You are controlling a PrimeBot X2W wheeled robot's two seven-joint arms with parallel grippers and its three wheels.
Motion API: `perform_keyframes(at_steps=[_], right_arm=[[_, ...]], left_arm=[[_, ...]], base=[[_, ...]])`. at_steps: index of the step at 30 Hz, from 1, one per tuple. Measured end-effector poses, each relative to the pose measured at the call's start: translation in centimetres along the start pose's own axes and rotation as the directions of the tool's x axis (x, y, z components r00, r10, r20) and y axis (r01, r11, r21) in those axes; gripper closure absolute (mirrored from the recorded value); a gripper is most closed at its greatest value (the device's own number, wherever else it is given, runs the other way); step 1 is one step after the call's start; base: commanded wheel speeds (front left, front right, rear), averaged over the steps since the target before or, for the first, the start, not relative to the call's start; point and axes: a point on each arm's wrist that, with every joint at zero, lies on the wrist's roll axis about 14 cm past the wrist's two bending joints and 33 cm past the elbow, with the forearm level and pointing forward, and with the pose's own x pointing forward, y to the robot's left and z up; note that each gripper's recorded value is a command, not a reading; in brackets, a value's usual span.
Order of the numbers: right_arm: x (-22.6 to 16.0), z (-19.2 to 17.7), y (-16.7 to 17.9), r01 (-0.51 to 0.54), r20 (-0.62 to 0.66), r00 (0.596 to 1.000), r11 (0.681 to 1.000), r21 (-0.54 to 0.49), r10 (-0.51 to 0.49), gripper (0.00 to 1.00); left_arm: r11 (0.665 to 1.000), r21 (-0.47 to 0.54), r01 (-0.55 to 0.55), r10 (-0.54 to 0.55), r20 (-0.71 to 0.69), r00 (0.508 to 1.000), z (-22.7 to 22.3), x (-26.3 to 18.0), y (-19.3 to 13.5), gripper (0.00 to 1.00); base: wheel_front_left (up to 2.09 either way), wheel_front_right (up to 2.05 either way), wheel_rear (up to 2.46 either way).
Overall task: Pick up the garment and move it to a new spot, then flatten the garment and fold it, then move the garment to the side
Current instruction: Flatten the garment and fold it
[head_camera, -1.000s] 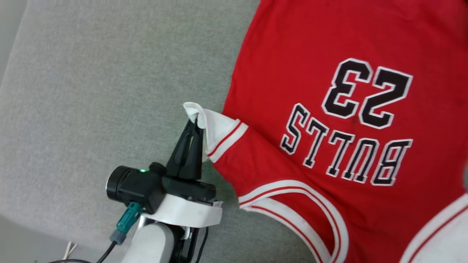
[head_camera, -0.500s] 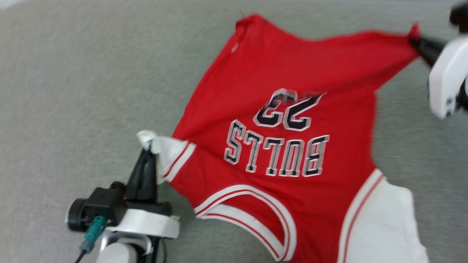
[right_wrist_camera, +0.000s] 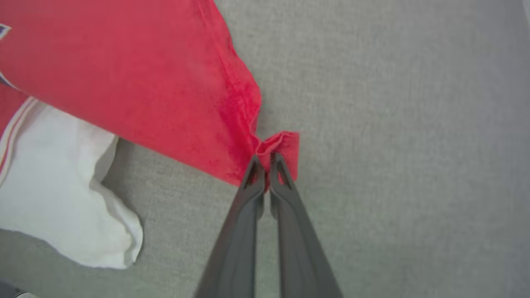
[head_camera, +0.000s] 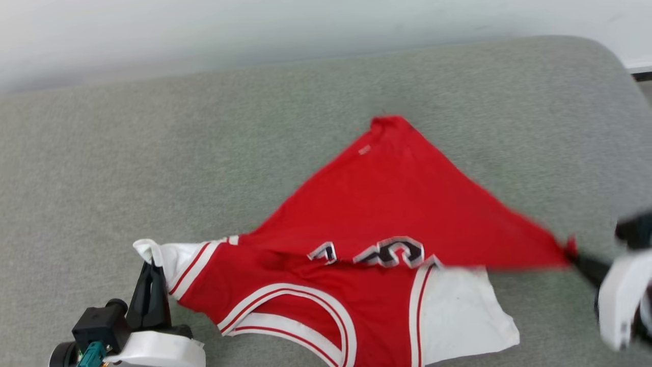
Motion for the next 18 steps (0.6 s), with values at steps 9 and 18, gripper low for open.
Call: perform_keyframes(at_steps=[9,18], right_arm=[[-3.5,-11.7,4.5,0.027,-0.177,0.984,0.954,0.300,0.028,0.59],[-1.9,-1.5,1.5,0.064,0.236,0.959,0.931,0.360,-0.157,0.00]], left_arm=[[1.000,0.001,-0.012,0.012,-0.035,0.999,-0.3,-0.6,0.3,1.00],[1.000,0.007,0.012,-0.012,-0.030,0.999,0.0,0.3,-0.5,1.00]], base=[[0.00,0.00,0.00],[0.00,0.00,0.00]])
